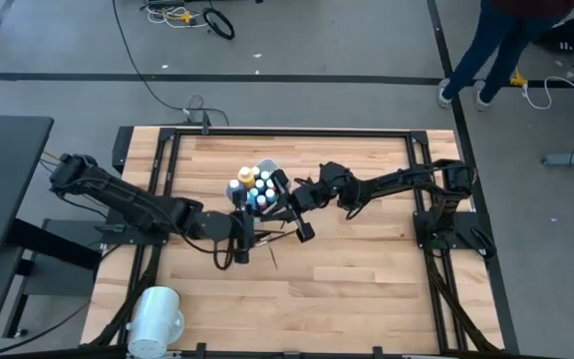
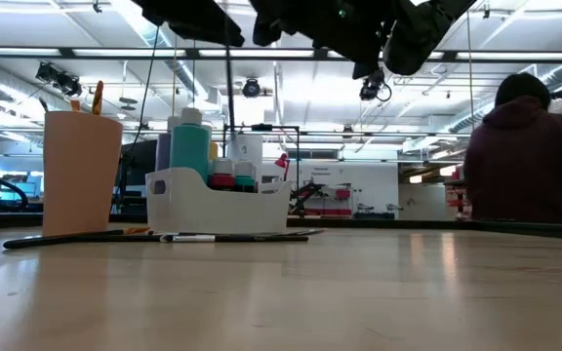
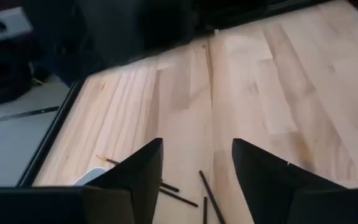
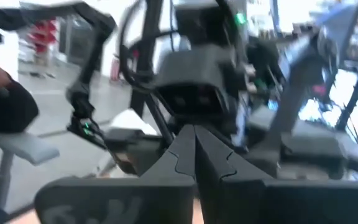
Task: Pick & Place Paint Supplies
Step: Put the black gold paintbrush into the orange cup
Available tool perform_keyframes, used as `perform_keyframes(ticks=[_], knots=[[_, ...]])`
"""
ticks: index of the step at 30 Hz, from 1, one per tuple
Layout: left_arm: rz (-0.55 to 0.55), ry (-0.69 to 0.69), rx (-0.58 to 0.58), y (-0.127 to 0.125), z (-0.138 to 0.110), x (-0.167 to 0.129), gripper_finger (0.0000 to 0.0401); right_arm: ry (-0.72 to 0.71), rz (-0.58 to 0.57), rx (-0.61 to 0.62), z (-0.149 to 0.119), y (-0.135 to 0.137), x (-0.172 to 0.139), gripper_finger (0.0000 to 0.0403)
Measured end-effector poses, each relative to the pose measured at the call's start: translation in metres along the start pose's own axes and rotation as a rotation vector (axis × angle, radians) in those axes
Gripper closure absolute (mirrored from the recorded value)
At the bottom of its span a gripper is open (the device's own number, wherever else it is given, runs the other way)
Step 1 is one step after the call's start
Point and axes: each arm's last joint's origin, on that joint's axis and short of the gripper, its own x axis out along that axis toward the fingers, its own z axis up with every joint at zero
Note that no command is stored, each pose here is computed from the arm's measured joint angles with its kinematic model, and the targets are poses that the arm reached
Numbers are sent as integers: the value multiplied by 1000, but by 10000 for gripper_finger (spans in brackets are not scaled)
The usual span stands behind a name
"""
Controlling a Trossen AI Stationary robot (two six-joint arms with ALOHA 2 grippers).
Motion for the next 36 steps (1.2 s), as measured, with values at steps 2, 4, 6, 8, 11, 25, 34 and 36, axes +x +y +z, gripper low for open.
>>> perform_keyframes(ticks=[2,4,6,8,11,25,34,36], knots=[[9,11,-1,0,-1,2,220,48,-22,5,-5,0,0,402],[1,20,-22,-1,-3,4,255,84,-29,12,-9,0,0,402],[0,38,-41,0,-5,5,308,115,-49,10,-11,0,-1,402],[9,59,-59,3,-7,6,368,173,-61,22,-17,0,-2,402],[61,114,-70,8,-13,7,388,269,-87,68,-27,1,-4,402],[114,197,-105,13,-22,8,388,808,118,242,-58,32,-33,307],[138,193,-151,14,-22,8,386,1188,322,255,-23,80,-63,265],[161,189,-186,15,-22,8,382,1263,369,300,-26,94,-67,261]])
